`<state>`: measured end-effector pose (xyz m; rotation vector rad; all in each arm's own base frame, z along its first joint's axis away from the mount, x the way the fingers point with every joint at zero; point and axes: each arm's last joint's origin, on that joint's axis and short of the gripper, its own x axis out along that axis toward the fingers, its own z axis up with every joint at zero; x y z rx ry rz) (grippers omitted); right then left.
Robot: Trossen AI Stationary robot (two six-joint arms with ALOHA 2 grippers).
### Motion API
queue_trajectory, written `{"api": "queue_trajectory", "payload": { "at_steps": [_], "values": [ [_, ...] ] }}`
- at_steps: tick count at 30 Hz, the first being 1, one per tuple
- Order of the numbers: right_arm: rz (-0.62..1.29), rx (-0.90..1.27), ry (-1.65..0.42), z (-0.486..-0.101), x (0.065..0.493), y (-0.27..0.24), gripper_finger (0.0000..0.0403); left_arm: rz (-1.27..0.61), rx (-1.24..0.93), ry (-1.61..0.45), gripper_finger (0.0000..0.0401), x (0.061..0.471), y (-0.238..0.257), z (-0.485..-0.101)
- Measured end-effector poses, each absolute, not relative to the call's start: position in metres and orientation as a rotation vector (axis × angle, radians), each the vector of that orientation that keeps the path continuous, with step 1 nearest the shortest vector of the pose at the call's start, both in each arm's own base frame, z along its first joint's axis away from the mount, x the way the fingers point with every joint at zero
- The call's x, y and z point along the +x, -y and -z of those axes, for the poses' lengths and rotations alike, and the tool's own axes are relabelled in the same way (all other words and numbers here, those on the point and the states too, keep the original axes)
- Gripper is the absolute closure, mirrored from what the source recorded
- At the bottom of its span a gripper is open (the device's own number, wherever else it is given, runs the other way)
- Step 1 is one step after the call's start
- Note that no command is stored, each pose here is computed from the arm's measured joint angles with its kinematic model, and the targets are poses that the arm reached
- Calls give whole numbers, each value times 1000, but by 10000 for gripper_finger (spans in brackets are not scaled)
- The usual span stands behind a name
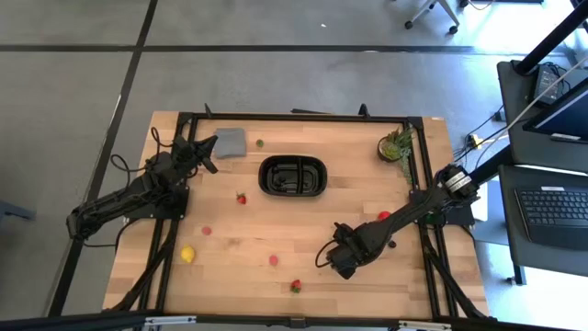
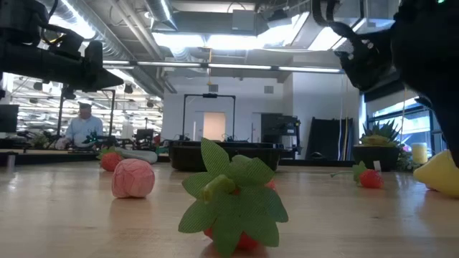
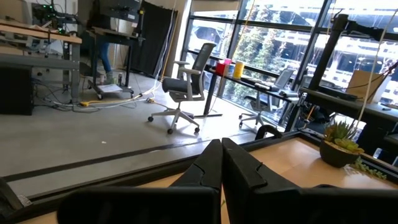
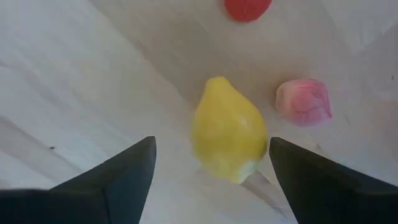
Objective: Pick and placing Produce into tupperware
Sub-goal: Put the right yellow lemon into the black container
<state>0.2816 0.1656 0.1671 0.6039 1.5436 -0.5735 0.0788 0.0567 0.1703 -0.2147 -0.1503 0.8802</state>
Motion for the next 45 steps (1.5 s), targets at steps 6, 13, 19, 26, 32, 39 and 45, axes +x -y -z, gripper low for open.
{"api": "queue_trajectory", "payload": {
  "at_steps": [6, 13, 19, 26, 32, 39, 45],
  "values": [
    [594, 590, -1558, -156, 284, -167, 88, -880, -215, 150, 401, 79, -57, -170],
    [609, 574, -1567, -147, 286, -168, 88, -880, -215, 150, 401, 79, -57, -170],
    [609, 574, -1568, -139, 289, -170, 100, -880, -215, 150, 401, 79, -57, -170],
    [602, 586, -1568, -139, 290, -171, 188, -880, -215, 150, 401, 79, -57, -170],
    [599, 589, -1574, -140, 291, -171, 197, -880, -215, 150, 401, 79, -57, -170],
    [475, 607, -1508, -168, 314, -172, 197, -880, -215, 150, 401, 79, -57, -170],
    [442, 524, -1270, -216, 353, -135, 197, -880, -215, 150, 401, 79, -57, -170]
  ]
}}
